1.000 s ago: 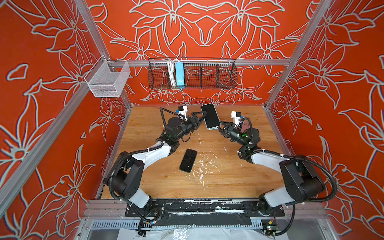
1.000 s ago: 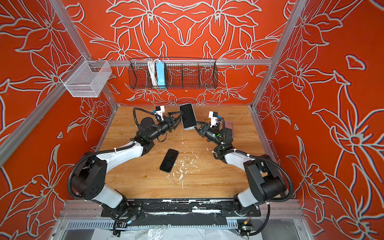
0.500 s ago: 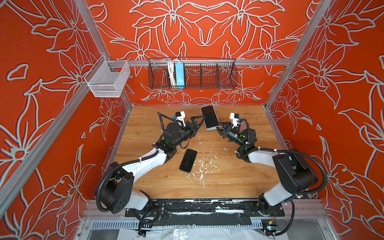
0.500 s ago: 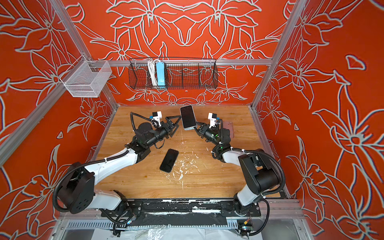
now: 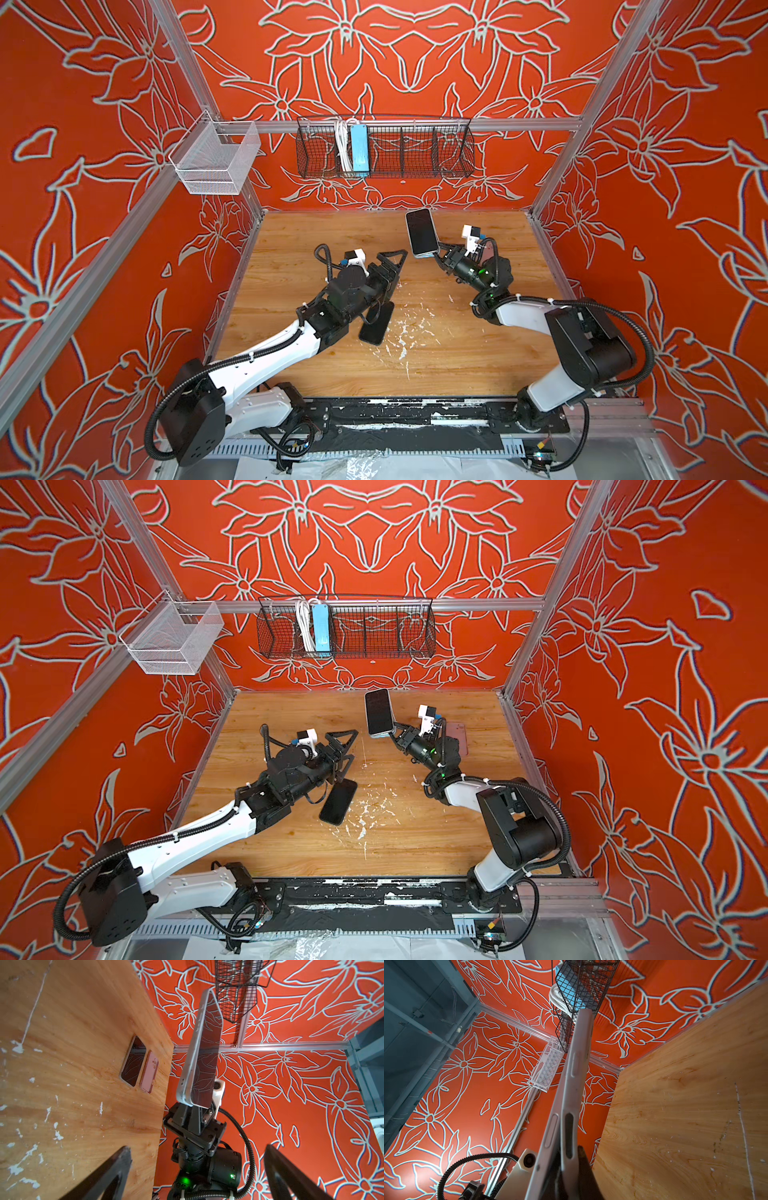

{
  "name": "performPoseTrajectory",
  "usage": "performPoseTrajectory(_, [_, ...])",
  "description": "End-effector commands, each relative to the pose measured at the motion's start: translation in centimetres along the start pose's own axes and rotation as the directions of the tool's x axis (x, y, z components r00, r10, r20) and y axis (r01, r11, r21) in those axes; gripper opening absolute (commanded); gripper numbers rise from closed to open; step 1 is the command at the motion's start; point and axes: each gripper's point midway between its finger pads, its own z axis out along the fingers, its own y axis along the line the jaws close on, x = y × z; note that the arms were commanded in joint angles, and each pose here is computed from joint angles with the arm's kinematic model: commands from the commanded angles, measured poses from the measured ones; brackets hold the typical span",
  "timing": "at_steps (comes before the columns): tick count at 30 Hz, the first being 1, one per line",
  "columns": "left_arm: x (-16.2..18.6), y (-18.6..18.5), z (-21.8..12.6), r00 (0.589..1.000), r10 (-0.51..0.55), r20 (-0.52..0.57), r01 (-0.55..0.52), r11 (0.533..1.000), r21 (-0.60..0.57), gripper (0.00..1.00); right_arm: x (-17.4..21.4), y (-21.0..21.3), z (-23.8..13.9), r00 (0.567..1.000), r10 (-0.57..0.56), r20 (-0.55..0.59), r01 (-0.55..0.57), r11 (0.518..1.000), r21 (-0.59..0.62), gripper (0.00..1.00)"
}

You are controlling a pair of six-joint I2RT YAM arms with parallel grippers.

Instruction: Take the phone out of the phone case

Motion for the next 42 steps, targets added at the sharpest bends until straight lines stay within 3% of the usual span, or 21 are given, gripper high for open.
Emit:
performPoseTrajectory(1, [0.6,-1.0,0.8,0.997,-0.080,-0.020,0.080,0.996,0.030,0.97,-0.4,1.4,-0.2,0.997,-0.066,0.047,0.068,0.997,-0.042,0.00])
performPoseTrajectory(12, [1.9,-4.0,3.6,0.992,-0.090,-0.092,0.098,0.992,0.085,0.97,0.7,1.2,-1.6,0.990,-0.131,0.050,0.131,0.991,0.004,0.00])
performPoseTrajectory(28, [3.9,-3.3,6.9,0.970,-0.156,-0.187,0.174,0.981,0.084,0.97,0.9,2.0,-2.1,0.990,-0.129,0.059,0.130,0.991,-0.012,0.00])
performPoseTrajectory(42, [5.4,-4.1,6.3,0.958,-0.161,-0.238,0.189,0.977,0.101,0.97,1.0,1.5,-2.3,0.988,-0.139,0.062,0.139,0.990,0.005,0.00])
